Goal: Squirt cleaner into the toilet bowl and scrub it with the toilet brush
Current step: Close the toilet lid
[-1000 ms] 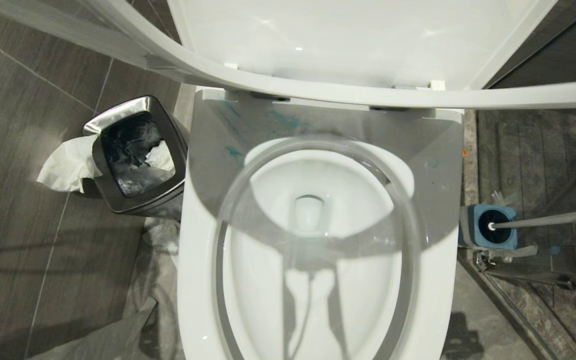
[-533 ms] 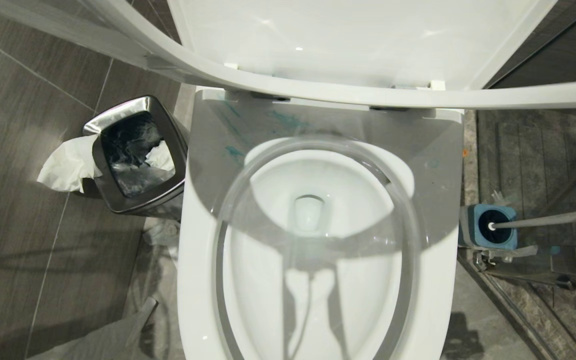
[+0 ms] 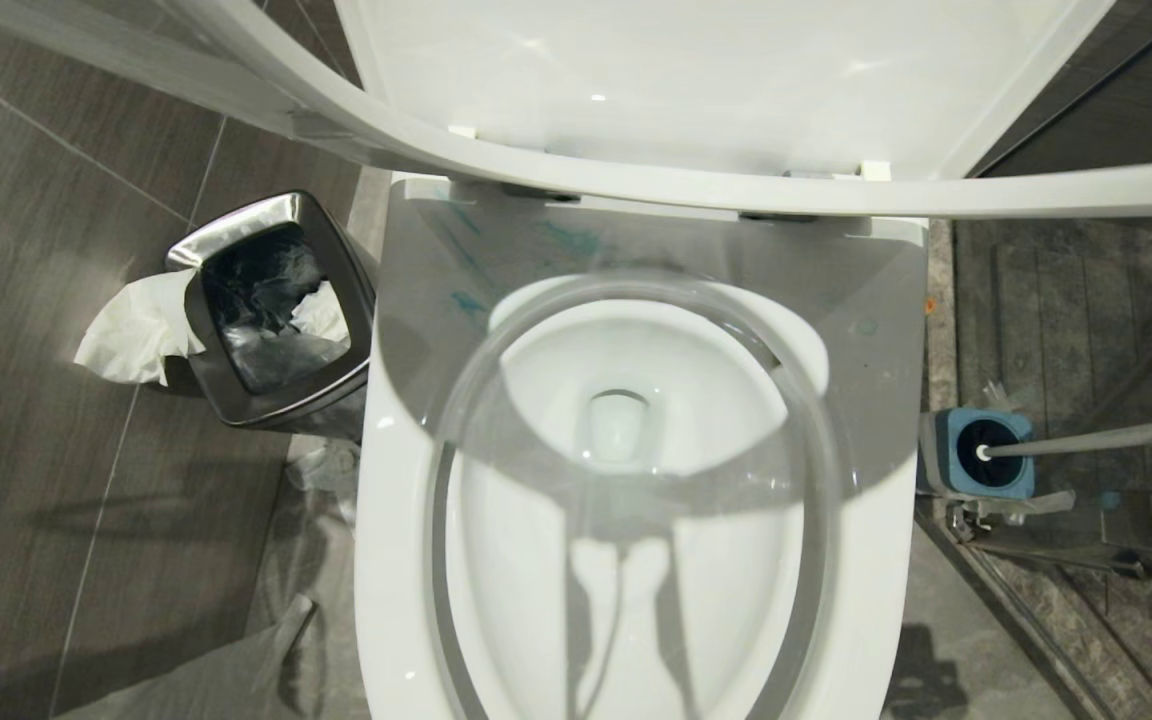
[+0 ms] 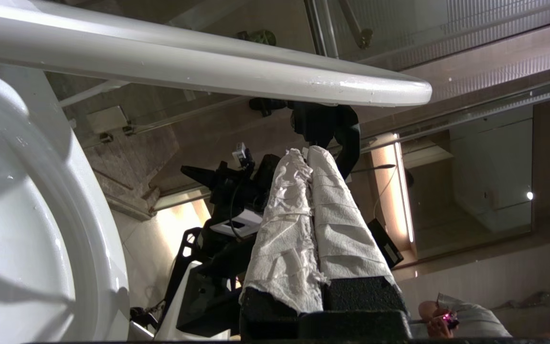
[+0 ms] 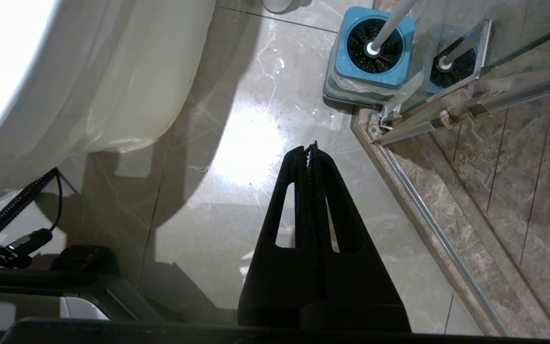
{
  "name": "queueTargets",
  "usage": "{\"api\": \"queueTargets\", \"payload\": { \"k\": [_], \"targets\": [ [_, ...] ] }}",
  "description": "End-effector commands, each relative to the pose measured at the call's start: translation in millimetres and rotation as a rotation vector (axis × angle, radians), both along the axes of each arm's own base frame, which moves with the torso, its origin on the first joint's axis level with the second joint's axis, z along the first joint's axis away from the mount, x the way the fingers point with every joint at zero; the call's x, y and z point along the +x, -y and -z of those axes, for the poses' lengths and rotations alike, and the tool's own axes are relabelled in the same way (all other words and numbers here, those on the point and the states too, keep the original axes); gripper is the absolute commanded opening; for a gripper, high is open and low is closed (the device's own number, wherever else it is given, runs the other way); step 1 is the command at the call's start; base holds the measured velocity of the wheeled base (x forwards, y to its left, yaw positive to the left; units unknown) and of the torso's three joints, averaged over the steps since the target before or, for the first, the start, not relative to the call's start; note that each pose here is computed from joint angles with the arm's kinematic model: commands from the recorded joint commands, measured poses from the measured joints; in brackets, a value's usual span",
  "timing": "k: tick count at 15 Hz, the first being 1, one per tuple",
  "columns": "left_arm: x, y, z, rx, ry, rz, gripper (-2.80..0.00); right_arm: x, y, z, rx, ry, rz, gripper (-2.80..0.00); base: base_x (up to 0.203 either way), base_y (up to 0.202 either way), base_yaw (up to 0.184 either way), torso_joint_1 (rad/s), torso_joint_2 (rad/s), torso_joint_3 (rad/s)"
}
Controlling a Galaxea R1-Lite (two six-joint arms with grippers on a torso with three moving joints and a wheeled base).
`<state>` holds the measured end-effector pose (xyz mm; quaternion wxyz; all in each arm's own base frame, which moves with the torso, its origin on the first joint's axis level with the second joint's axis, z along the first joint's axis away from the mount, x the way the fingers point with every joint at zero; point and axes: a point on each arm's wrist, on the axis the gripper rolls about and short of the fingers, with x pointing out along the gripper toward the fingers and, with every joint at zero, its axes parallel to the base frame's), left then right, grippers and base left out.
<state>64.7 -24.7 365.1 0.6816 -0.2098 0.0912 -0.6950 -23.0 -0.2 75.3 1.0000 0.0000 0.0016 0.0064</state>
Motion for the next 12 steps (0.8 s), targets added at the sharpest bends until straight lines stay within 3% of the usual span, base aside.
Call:
{"api": "queueTargets", "payload": {
  "k": [1,4,6,12],
  "targets": [
    [-2.1,1.7,0.9,0.019,-0.001,0.034,-2.80,0.1,0.0,0.1,0.000,-0.001,-0.001,-2.80,0.000,0.000,0.000,0.000,0.00,0.000],
    [2.6,3.2,7.6,0.104,0.011,0.073,-2.80,0.1,0.0,0.1,0.000,-0.001,-0.001,-2.80,0.000,0.000,0.000,0.000,0.00,0.000],
    [7.9,3.6,8.5,0.129,0.006,0.082,-2.80,0.2,0.0,0.4,0.000,-0.003,-0.001,-2.80,0.000,0.000,0.000,0.000,0.00,0.000],
    [39.3,5.1,-10.8,0.129,0.026,0.071,-2.80,0.1,0.0,0.1,0.000,-0.001,-0.001,-2.80,0.000,0.000,0.000,0.000,0.00,0.000]
  ]
}}
